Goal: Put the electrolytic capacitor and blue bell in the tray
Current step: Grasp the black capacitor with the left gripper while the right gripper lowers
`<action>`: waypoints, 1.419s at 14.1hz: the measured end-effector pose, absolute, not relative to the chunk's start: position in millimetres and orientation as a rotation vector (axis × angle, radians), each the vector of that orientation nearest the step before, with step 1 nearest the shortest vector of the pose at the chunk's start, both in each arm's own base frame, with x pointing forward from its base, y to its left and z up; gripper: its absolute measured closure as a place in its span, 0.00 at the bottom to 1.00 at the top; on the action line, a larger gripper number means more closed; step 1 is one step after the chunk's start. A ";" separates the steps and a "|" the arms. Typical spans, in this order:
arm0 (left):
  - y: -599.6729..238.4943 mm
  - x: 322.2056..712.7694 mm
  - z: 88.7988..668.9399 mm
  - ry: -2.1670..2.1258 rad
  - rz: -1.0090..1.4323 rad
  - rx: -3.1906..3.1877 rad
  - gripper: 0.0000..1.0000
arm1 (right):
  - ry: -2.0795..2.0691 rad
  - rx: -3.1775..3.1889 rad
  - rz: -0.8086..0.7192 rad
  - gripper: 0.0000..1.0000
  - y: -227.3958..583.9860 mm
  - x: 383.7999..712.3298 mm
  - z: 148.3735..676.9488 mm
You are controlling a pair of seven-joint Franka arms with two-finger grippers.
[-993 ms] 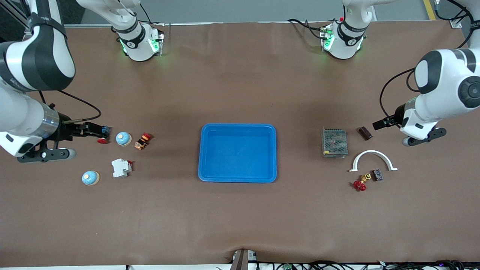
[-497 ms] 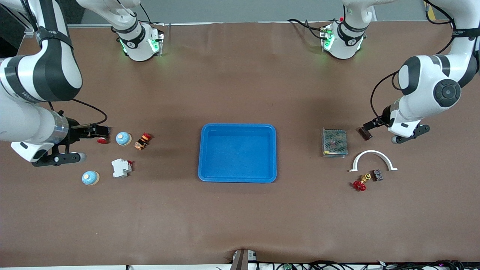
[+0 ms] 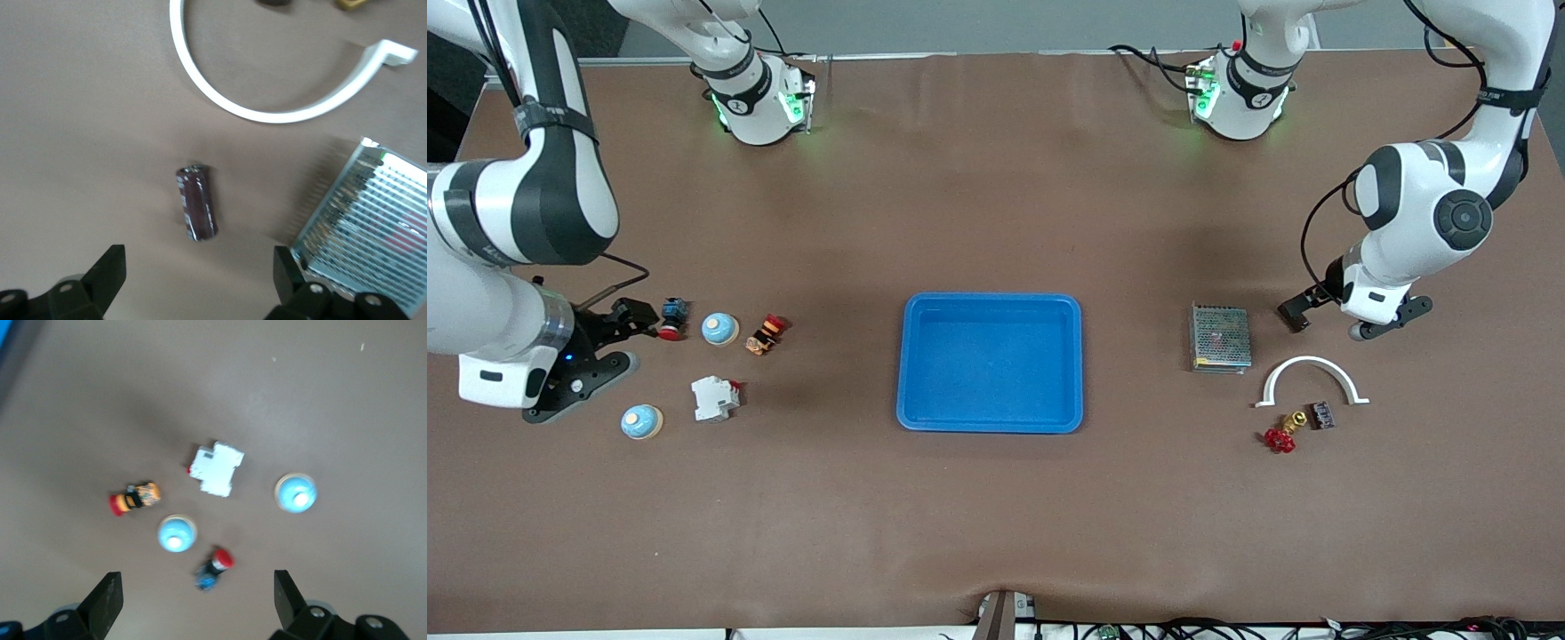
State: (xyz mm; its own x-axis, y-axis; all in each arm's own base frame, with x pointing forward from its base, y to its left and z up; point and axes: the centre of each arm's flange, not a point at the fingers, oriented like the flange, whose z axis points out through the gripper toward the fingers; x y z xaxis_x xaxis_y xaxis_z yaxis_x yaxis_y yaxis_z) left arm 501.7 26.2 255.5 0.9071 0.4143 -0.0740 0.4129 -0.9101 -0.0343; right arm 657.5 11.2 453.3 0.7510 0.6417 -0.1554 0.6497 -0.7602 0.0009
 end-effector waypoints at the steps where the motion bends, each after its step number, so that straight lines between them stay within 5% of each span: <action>1: 30.6 500.2 247.2 -0.668 0.120 -3.049 0.04 | 1.157 2.854 -0.203 0.00 -1.1 660.4 445.3; 9: 39.9 493.0 194.1 -0.698 0.083 -3.064 0.15 | 1.578 2.669 -0.134 0.00 -97.5 673.0 339.9; 12: 43.6 491.0 183.6 -0.713 0.089 -3.065 0.26 | 1.605 2.663 -0.132 0.00 -106.4 675.2 303.1; 16: 43.4 490.6 181.9 -0.712 0.093 -3.065 0.67 | 1.615 2.660 -0.119 0.00 -104.5 677.9 276.2; 20: 43.7 497.8 195.2 -0.711 0.043 -3.069 0.67 | 1.620 2.661 -0.115 0.00 -104.4 679.4 252.7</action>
